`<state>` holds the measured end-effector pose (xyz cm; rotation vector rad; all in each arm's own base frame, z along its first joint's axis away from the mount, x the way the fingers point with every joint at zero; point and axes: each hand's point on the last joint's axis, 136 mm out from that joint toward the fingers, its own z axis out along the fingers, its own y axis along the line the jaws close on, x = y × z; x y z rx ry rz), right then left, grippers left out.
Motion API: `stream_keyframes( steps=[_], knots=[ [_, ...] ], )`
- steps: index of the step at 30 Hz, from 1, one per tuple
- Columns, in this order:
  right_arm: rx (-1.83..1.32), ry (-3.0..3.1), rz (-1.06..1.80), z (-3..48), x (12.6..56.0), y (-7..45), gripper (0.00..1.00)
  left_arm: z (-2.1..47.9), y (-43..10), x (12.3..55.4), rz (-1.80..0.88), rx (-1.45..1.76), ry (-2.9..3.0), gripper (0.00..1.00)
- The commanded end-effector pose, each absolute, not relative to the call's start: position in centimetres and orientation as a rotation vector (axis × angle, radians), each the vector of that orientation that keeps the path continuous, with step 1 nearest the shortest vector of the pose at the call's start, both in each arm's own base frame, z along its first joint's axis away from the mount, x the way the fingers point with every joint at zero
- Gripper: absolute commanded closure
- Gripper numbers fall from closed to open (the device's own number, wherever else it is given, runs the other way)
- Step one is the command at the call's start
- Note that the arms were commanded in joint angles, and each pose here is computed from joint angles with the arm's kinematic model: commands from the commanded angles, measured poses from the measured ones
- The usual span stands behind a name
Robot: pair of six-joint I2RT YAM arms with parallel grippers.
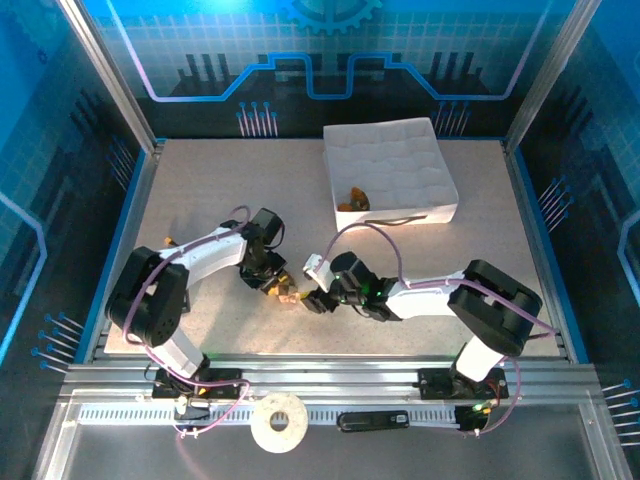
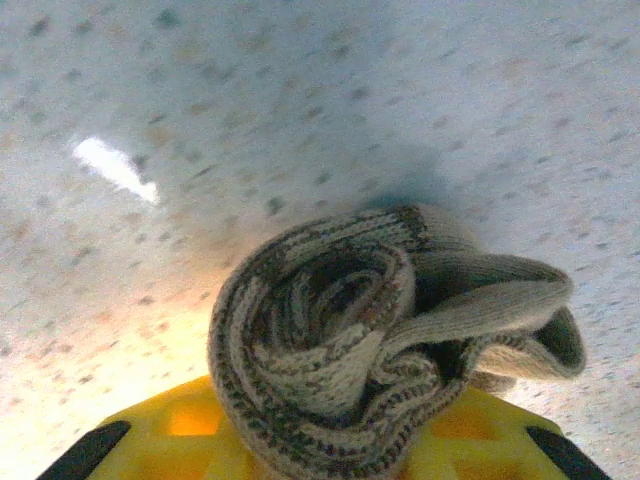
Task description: Roll the socks
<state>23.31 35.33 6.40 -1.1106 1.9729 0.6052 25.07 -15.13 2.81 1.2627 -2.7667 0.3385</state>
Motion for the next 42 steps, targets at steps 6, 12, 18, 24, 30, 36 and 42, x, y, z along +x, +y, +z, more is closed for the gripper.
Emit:
stream_keyframes(
  steps=[6, 12, 18, 24, 30, 36, 42],
  knots=[
    [-1.148, 1.879, 0.546, 7.4, 23.4, 39.3, 0.38, 0.7, -13.9, 20.8, 0.105, 1.283, -2.589, 0.73],
    [-1.139, 1.961, 0.578, 5.9, 23.6, 40.5, 0.38, 0.6, -14.3, 21.6, 0.119, 1.282, -2.584, 0.73],
    [-1.096, 2.123, 0.573, 2.9, 24.6, 40.2, 0.51, 1.6, -14.6, 22.3, 0.159, 1.29, -2.594, 0.73],
    [-1.071, 2.247, 0.551, 0.3, 24.4, 38.2, 0.67, 3.2, -15.1, 23.2, 0.232, 1.311, -2.599, 0.7],
    [-1.079, 2.336, 0.559, -1.2, 23.9, 37.0, 0.9, 5.2, -15.3, 24.4, 0.324, 1.365, -2.605, 0.49],
    [-1.105, 2.365, 0.579, -2.0, 23.2, 36.4, 0.99, 6.5, -15.1, 25.8, 0.365, 1.429, -2.618, 0.24],
    [-1.114, 2.375, 0.588, -2.2, 22.9, 36.4, 1.0, 6.1, -15.2, 26.7, 0.345, 1.473, -2.601, 0.01]
  ],
)
